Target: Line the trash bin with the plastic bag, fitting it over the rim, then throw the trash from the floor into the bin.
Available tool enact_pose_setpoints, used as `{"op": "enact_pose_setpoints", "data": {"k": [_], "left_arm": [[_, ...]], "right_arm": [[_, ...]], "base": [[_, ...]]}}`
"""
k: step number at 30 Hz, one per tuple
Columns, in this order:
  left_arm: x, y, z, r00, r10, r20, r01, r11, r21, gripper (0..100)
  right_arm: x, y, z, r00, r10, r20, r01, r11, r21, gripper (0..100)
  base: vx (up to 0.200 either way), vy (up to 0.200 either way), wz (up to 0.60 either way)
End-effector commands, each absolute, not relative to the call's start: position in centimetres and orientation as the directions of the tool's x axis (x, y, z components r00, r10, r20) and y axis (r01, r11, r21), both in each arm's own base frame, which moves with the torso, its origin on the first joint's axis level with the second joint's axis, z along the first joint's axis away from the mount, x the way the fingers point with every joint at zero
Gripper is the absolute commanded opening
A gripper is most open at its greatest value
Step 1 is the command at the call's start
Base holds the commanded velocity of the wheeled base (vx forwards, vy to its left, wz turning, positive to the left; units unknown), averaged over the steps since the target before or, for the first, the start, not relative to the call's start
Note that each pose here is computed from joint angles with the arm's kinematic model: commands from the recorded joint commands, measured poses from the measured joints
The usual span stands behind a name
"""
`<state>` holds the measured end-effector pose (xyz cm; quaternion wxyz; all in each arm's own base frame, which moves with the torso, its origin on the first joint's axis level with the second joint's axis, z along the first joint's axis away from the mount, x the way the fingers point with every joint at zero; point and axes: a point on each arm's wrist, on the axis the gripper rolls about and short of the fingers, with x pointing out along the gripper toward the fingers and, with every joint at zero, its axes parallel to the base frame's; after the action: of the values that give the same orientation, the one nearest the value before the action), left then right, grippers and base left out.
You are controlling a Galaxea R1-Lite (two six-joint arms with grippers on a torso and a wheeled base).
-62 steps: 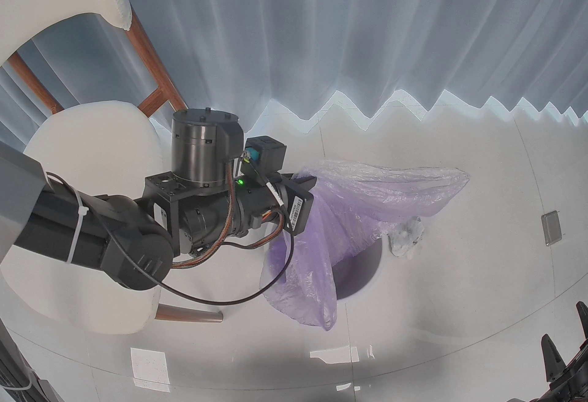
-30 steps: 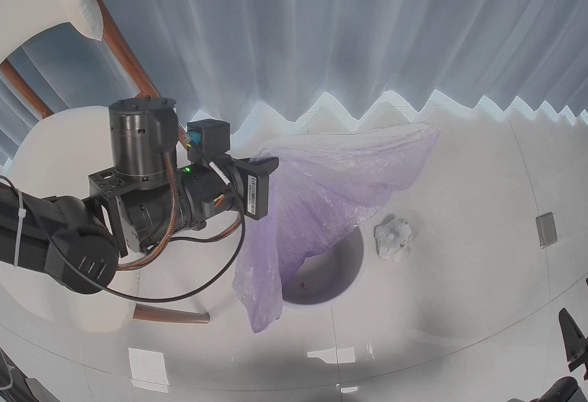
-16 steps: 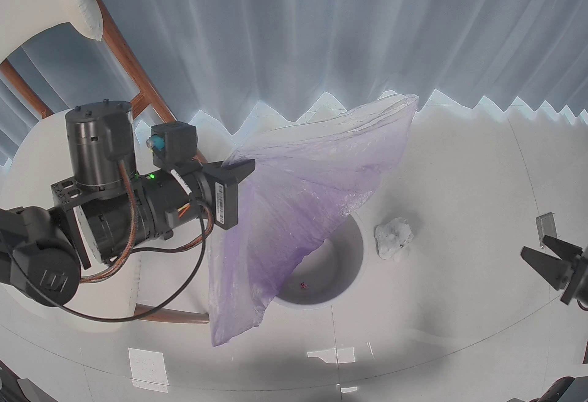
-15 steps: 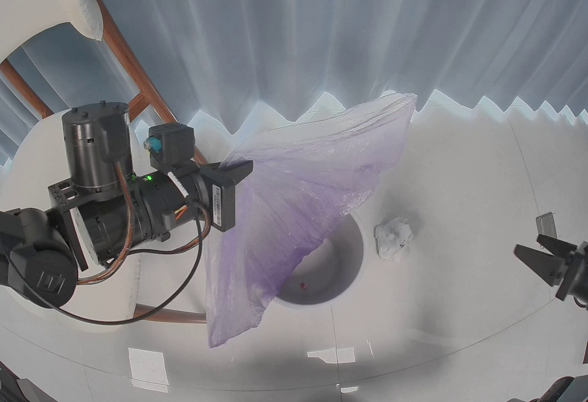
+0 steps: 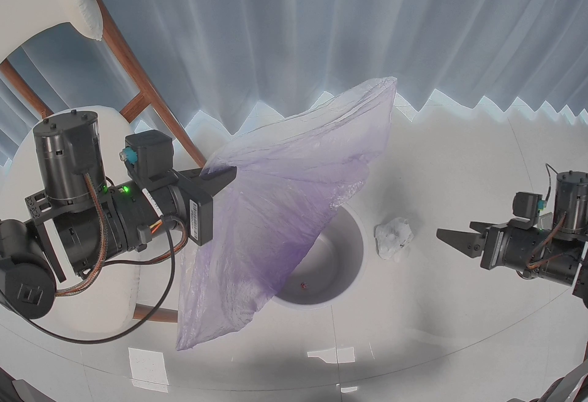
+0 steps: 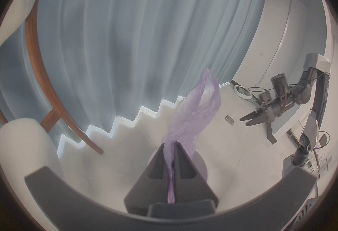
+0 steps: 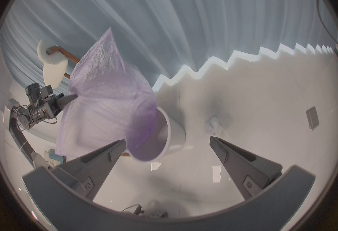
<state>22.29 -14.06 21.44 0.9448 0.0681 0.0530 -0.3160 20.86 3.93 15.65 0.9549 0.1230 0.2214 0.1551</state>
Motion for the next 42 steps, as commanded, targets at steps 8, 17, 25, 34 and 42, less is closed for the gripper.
{"op": "enact_pose_setpoints", "data": {"k": [8,17,25,34,42], "left_arm": [[22.1,-13.9,21.4,0.794,-0.590,-0.145,0.607,0.783,0.138,0],[22.1,-14.0,21.2,0.761,-0.631,-0.151,0.648,0.736,0.193,0],[21.3,-14.7,20.6,0.642,-0.748,-0.167,0.766,0.618,0.178,0],[21.6,-14.9,19.8,0.628,-0.758,-0.175,0.777,0.601,0.184,0],[22.0,-14.6,19.9,0.647,-0.746,-0.157,0.761,0.621,0.187,0]], "right_arm": [[30.3,6.3,8.0,0.887,0.317,-0.335,-0.244,0.939,0.243,100],[35.2,7.7,7.6,0.954,0.272,-0.128,-0.246,0.951,0.188,0],[37.8,8.0,8.9,0.962,0.270,-0.031,-0.260,0.948,0.182,0],[37.3,9.1,9.1,0.925,0.380,0.015,-0.376,0.909,0.178,0],[36.5,10.5,8.5,0.863,0.505,0.013,-0.499,0.848,0.176,0]], "base": [[0.000,0.000,0.00],[0.000,0.000,0.00],[0.000,0.000,0.00],[0.000,0.000,0.00],[0.000,0.000,0.00]]}}
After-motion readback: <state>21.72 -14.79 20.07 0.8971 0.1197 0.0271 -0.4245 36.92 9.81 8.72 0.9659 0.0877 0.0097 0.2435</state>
